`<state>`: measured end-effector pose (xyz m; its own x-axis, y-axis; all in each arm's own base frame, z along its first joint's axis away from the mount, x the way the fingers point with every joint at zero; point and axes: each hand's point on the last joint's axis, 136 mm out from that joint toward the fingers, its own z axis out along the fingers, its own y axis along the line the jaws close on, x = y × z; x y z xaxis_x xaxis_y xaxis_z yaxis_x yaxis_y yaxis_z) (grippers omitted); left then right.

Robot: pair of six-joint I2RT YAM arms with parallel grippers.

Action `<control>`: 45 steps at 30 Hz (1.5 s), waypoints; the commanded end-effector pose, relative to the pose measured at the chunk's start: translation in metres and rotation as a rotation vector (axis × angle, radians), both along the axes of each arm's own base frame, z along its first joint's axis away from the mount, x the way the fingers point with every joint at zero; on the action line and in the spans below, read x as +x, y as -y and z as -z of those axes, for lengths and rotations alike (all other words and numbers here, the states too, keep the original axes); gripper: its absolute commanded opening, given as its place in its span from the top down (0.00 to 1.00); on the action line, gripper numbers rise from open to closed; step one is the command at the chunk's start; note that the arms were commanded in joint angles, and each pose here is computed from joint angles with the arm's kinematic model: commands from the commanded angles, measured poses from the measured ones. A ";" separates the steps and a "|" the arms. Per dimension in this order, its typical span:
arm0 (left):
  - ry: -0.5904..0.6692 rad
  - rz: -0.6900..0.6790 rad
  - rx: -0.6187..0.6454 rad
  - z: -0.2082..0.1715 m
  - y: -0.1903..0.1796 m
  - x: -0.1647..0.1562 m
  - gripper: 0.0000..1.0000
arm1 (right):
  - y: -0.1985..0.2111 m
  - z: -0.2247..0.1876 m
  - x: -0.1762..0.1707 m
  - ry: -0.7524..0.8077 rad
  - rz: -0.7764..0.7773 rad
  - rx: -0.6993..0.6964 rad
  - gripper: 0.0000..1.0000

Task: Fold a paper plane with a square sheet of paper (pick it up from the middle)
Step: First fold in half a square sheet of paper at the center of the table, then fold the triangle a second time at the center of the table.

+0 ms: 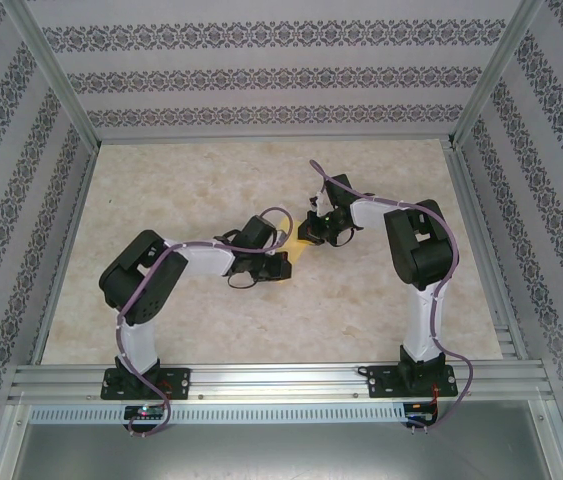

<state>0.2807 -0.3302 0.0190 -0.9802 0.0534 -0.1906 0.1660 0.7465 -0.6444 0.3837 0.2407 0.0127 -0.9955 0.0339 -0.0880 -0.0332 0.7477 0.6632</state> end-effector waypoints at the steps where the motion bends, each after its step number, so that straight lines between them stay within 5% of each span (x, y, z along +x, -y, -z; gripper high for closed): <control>1: -0.089 0.023 0.079 0.021 -0.020 -0.035 1.00 | 0.025 0.042 -0.014 -0.085 0.018 -0.135 0.99; 11: -0.094 -0.030 0.064 0.028 -0.031 -0.054 1.00 | 0.024 0.042 -0.014 -0.084 0.014 -0.129 0.99; 21: 0.133 -0.131 -0.018 -0.073 -0.036 0.007 0.93 | -0.016 -0.050 0.010 0.105 -0.029 0.010 0.92; 28: 0.108 -0.396 0.018 -0.072 -0.115 0.044 0.55 | -0.033 -0.059 -0.001 0.178 -0.004 -0.179 0.76; 34: 0.063 -0.513 0.016 -0.064 -0.155 0.056 0.28 | -0.054 -0.044 -0.010 0.205 -0.017 -0.340 0.72; 45: 0.014 -0.536 0.060 -0.052 -0.167 0.055 0.11 | -0.069 -0.011 -0.023 0.145 -0.090 -0.464 0.67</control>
<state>0.3379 -0.1680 0.0756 -0.8655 -0.4421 -0.2354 -0.2171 0.7547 -0.6191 0.3652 0.3139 0.0288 -0.9664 -0.1135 -0.2307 -0.1820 0.9357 0.3023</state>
